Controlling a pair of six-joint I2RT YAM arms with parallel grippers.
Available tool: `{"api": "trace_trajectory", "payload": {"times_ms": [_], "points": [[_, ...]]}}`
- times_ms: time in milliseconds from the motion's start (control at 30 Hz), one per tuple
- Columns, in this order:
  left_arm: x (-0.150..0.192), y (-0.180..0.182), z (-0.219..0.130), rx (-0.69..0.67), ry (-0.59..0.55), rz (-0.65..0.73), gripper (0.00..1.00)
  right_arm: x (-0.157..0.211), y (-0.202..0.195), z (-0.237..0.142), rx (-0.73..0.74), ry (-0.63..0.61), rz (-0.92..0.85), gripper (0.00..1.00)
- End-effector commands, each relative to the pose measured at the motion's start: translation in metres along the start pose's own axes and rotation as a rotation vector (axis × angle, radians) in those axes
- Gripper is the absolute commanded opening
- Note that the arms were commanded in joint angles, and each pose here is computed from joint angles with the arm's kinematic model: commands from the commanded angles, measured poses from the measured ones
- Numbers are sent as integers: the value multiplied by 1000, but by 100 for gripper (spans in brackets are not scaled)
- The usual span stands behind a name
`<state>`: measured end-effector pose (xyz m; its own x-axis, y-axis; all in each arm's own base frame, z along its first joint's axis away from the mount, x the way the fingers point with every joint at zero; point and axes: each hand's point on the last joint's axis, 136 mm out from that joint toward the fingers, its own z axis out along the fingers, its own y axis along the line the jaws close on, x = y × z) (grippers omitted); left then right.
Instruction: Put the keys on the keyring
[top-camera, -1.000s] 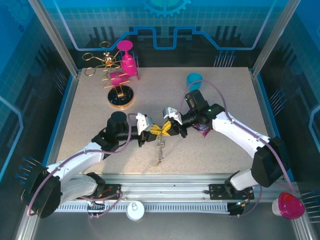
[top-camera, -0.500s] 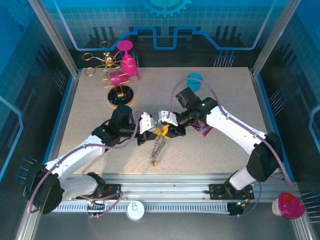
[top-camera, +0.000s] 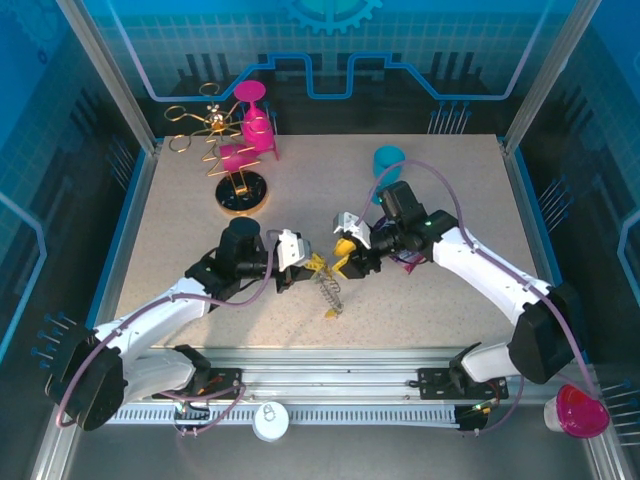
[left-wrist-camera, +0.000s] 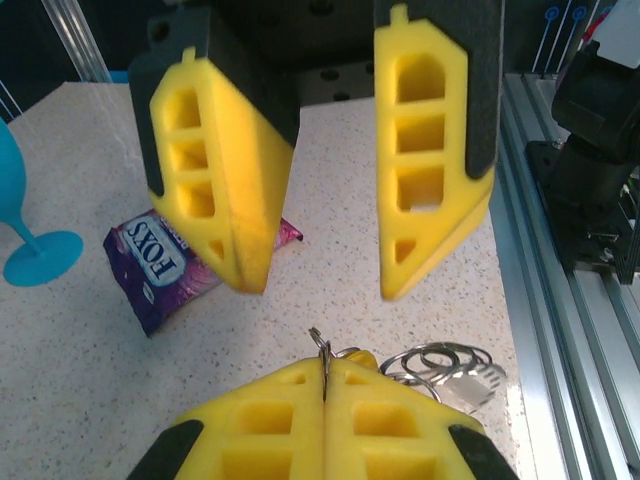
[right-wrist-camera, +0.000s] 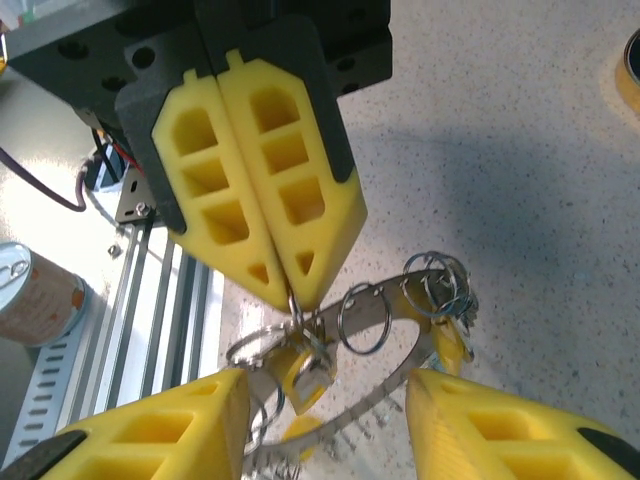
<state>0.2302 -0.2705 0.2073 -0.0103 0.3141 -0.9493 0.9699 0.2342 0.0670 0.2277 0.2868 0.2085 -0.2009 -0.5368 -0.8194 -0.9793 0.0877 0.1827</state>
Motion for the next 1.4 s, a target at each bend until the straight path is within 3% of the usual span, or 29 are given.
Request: {"api": "trace_trajectory", "payload": {"times_ms": [0, 233, 333, 567, 833, 1033, 1267, 1367], "points": [[-18, -4, -3, 22, -76, 50, 0, -8, 0, 11, -35, -40, 26, 44], [-19, 1, -3, -13, -85, 48, 0, 3, -3, 19, -48, -5, 48, 40], [-19, 4, -3, -28, -96, 43, 0, 5, -3, 20, -53, 2, 47, 34], [-17, 11, -4, -78, -97, 41, 0, 6, -6, 13, -46, 3, 60, 0], [-21, 11, -6, -87, -128, 33, 0, 23, -7, 11, -49, 54, 112, 0], [-27, 12, -6, -93, -170, 16, 0, 12, -2, 18, -87, 37, 113, 0], [-26, 13, -5, -96, -182, 2, 0, -12, -9, 4, -39, -75, 92, 25], [-24, 13, -5, -98, -187, -7, 0, -14, -9, -3, -18, -123, 68, 31]]}}
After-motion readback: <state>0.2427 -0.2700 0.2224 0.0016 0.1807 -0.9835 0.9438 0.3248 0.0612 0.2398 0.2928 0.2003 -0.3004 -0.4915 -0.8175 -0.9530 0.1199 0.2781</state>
